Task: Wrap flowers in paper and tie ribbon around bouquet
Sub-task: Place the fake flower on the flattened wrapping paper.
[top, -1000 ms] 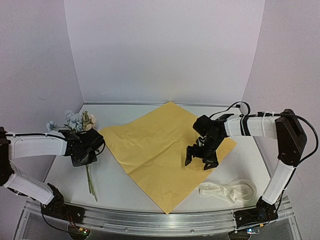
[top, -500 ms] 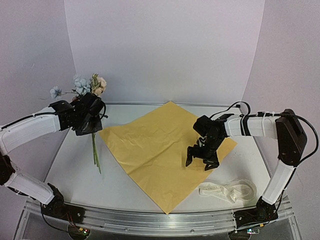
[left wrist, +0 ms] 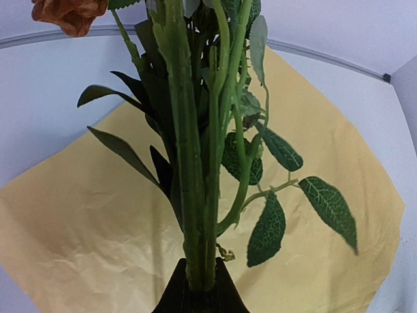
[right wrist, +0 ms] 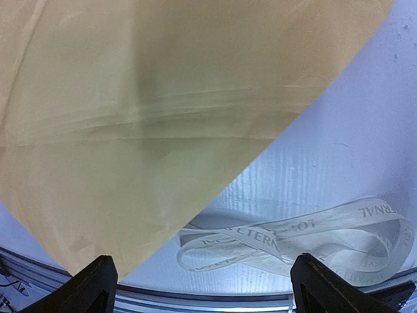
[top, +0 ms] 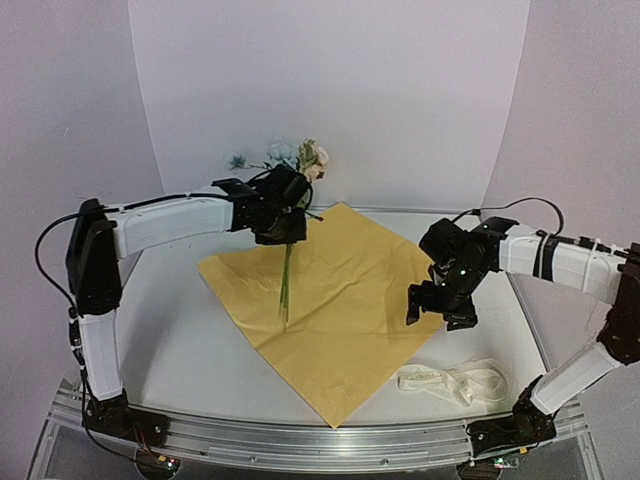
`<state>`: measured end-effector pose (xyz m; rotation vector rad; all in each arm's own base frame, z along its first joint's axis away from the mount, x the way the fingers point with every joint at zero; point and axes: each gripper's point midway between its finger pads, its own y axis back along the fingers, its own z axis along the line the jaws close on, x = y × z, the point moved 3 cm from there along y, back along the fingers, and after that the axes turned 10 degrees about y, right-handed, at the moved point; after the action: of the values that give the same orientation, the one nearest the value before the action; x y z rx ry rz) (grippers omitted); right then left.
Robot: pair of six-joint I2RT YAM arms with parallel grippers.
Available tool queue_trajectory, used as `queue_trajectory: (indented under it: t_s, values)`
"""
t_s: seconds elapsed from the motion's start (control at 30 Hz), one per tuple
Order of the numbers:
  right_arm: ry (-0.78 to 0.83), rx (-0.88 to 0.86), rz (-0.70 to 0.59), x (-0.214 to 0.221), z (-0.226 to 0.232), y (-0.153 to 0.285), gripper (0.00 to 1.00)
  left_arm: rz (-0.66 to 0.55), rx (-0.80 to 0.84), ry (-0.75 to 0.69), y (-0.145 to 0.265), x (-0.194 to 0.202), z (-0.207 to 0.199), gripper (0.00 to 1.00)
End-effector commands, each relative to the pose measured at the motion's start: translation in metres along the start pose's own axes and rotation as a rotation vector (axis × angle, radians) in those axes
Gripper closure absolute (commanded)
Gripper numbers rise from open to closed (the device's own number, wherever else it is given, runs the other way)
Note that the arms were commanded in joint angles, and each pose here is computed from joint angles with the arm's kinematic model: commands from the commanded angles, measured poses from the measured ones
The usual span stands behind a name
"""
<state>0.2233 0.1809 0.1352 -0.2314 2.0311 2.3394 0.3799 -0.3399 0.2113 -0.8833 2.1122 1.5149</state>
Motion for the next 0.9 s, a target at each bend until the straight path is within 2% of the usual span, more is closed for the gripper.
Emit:
queue_trajectory:
  t_s: [0.0,0.27,0.57,0.6,0.73,0.83,0.87]
  values:
    - [0.006,0.102,0.002,0.022,-0.033,0.011,0.04,-0.007,0.126,0.001,-0.033,-0.004,-0.056,1.00]
    - [0.004,0.128,0.022,0.044,-0.050,0.011,0.03,0.062,0.157,0.041,-0.094,0.028,-0.090,1.00]
    - [0.004,0.126,0.045,0.048,-0.050,0.007,0.03,0.132,0.159,0.043,-0.130,0.057,-0.093,0.98]
    - [0.005,0.125,0.048,0.047,-0.049,0.007,0.03,0.136,0.159,0.045,-0.130,0.058,-0.092,0.92]
    - [0.011,0.120,0.055,0.045,-0.046,0.007,0.03,0.127,0.167,0.055,-0.121,0.056,-0.089,0.55]
    - [0.018,0.110,0.060,0.043,-0.043,0.007,0.02,0.099,0.193,0.061,-0.104,0.042,-0.094,0.41]
    - [0.021,0.106,0.060,0.042,-0.042,0.007,0.02,0.089,0.206,0.063,-0.096,0.036,-0.096,0.38]
